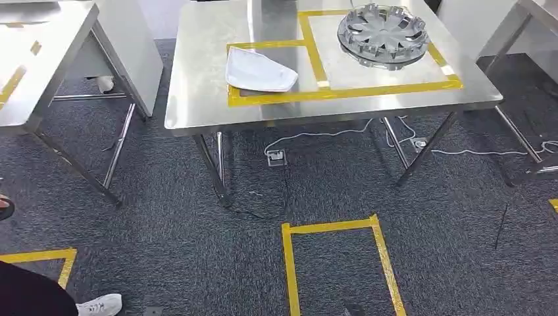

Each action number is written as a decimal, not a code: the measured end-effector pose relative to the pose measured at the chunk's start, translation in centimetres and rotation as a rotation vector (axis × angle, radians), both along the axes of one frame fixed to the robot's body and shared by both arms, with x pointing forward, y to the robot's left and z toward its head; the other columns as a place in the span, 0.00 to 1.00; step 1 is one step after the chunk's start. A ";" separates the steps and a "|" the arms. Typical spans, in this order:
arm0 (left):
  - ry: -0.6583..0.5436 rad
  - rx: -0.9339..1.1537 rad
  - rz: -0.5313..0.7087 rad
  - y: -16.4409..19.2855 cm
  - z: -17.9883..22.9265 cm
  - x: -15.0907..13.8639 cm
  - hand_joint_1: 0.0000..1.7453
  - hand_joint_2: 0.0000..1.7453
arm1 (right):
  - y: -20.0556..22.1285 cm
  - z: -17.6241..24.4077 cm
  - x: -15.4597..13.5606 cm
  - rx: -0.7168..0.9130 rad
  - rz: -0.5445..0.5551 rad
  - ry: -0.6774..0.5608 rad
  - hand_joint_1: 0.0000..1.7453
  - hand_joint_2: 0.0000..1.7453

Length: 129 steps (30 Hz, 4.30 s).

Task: Take the parts from the cabinet and place them on the table.

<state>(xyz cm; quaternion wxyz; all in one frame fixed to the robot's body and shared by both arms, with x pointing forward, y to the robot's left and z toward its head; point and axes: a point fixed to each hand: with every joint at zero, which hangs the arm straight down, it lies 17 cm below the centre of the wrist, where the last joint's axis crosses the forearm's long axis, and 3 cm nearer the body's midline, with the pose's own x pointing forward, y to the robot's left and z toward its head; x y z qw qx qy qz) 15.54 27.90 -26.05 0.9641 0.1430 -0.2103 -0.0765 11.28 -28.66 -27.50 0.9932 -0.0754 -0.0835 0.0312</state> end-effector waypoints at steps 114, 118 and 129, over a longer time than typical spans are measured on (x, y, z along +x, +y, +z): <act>0.010 -0.009 0.005 -0.7 -0.1 -0.4 0.00 0.00 | 1.1 0.4 1.4 -0.004 0.018 -0.112 0.00 0.00; 0.021 -0.008 0.006 -0.6 -0.2 -0.9 0.00 0.00 | 1.3 0.4 1.7 0.002 0.016 -0.117 0.00 0.00; 0.026 -0.007 0.006 -0.6 -0.3 -1.1 0.00 0.00 | 1.3 0.4 1.4 0.002 0.011 -0.108 0.00 0.00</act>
